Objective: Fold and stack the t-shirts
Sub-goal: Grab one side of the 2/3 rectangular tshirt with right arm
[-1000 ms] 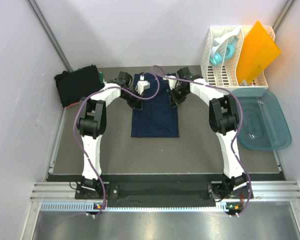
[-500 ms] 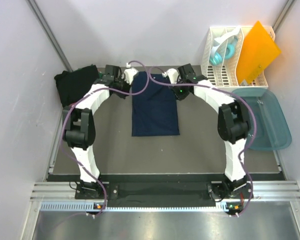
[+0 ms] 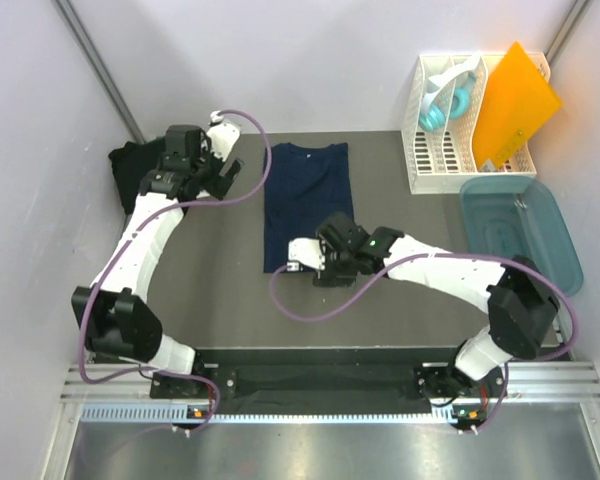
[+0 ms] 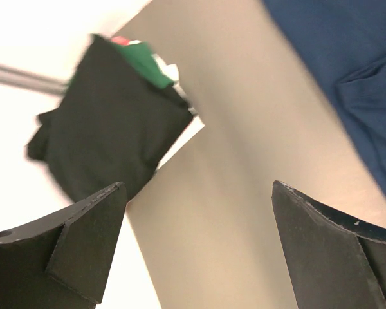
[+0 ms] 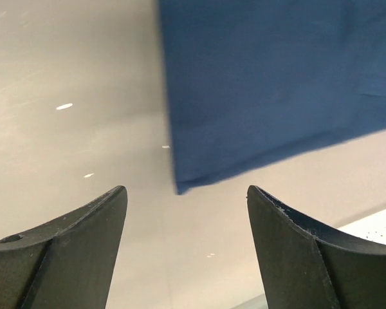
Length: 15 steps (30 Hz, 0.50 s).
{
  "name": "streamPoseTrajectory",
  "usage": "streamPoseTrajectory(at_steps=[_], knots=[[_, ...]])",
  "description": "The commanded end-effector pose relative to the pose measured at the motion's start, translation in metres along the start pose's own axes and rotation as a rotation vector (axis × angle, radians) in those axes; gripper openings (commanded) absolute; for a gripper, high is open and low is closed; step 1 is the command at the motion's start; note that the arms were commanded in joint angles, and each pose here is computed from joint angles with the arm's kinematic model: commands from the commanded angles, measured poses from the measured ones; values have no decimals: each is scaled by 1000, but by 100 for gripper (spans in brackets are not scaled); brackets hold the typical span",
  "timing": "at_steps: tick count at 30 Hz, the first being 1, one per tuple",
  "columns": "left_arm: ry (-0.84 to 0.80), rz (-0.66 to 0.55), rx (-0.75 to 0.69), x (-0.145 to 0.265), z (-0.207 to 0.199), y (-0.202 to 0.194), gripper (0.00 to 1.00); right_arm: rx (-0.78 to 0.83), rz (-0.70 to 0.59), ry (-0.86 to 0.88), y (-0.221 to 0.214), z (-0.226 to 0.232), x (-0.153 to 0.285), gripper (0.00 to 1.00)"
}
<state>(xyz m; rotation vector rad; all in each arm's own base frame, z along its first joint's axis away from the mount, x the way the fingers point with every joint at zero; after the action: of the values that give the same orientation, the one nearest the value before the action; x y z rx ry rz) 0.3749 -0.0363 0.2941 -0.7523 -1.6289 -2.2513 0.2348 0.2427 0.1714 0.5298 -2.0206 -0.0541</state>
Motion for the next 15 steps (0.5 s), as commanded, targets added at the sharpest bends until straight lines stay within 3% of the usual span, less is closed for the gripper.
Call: streamPoseTrajectory(at_steps=[1,8,15], knots=[[108,7,-13,28,13,-2,99,79,-16,21,21,23,-19,76],[157,-18,-47,48,22,2,99,165,-34,-24,51,10,-60,76],[183,-23,-68,54,26,3,99,184,6,-70,41,1,-87,76]])
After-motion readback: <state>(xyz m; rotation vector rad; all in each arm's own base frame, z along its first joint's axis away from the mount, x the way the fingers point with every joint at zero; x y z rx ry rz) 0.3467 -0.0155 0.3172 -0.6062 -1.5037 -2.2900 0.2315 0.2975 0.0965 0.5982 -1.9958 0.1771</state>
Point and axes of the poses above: each gripper's point midway between its finger pads, its own x axis back along the fingers, its own z axis along the line the jaws close on, y = z × x, the point moved 7 cm from there along x, back along the fingers, and after that the axes turned 14 degrees about x, right-handed, at the moved point
